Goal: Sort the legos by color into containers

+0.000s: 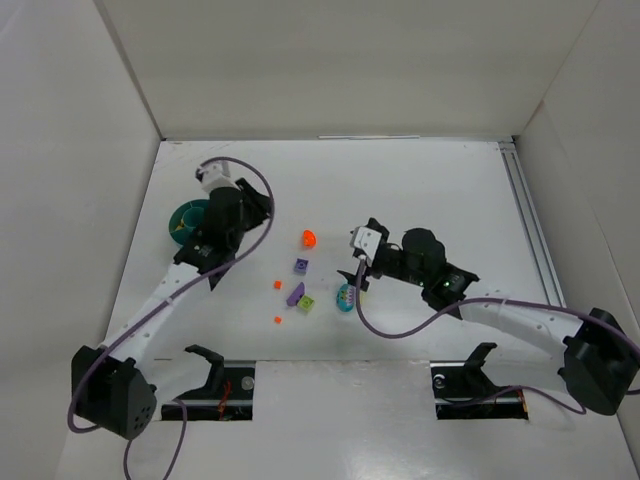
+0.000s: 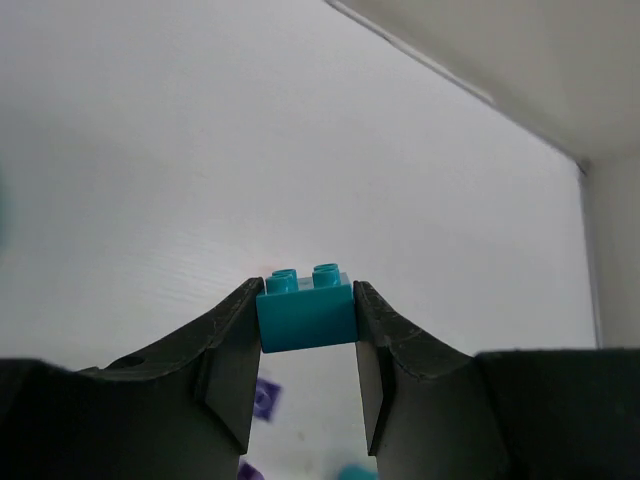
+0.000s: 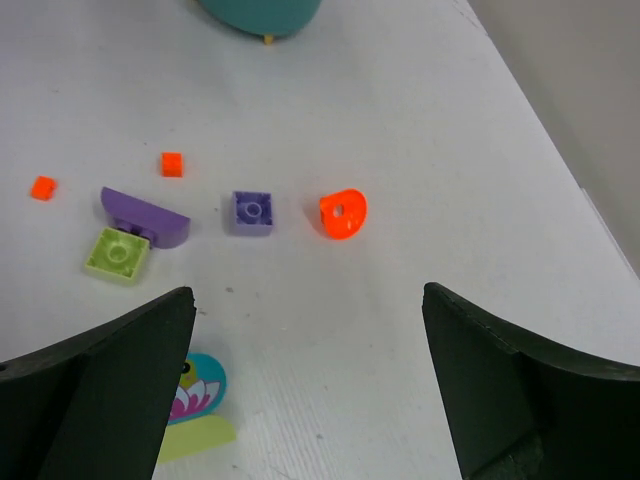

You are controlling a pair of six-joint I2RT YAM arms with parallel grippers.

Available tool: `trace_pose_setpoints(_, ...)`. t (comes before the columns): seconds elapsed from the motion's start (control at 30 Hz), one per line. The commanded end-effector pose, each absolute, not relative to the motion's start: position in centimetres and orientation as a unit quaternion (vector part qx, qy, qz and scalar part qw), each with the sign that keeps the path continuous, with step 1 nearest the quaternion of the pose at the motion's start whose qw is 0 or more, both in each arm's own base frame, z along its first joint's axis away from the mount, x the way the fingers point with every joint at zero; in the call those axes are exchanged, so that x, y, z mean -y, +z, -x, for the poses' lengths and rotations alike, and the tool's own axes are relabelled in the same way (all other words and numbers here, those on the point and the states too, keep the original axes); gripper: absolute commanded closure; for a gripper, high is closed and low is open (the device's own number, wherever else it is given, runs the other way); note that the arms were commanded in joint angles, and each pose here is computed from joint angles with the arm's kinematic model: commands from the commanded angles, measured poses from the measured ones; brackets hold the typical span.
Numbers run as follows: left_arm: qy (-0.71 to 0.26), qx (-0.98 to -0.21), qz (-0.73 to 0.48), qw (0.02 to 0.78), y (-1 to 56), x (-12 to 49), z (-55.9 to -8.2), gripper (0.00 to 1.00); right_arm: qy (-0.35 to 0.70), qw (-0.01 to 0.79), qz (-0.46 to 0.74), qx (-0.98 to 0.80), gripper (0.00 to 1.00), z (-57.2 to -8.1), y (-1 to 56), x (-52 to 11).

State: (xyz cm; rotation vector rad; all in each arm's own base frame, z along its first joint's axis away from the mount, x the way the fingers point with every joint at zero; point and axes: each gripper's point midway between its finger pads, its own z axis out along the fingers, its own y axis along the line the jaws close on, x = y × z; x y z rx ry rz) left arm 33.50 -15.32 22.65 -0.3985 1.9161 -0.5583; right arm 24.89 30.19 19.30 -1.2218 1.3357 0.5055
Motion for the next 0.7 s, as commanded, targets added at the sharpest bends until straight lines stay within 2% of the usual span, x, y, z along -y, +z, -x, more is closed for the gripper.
trace_pose_setpoints(0.0,-0.113,-0.788,0.266,0.544,23.0,6.4,-36.1,0.88,0.178,0.615,0.484,-0.596,0.0,-26.8,21.4,-27.8)
trace_pose_setpoints(0.03,-0.091,-0.78,0.297,0.543,22.6,3.5,-36.6,0.88,0.174,0.611,0.478,-0.607,0.0,-26.8,21.1,-27.0)
trace_pose_setpoints(0.17,-0.048,-0.779,0.329,0.532,21.7,-1.2,-38.3,0.88,0.152,0.604,0.451,-0.639,0.0,-27.7,20.1,-24.1)
trace_pose_setpoints(0.43,0.046,-0.802,0.352,0.48,18.6,-5.0,-39.8,0.88,0.105,0.593,0.39,-0.697,0.0,-30.0,19.1,-18.0)
trace_pose_setpoints(0.67,0.092,-0.794,0.376,0.468,18.3,-6.6,-39.3,0.88,0.111,0.584,0.38,-0.709,0.0,-30.1,18.4,-16.7)
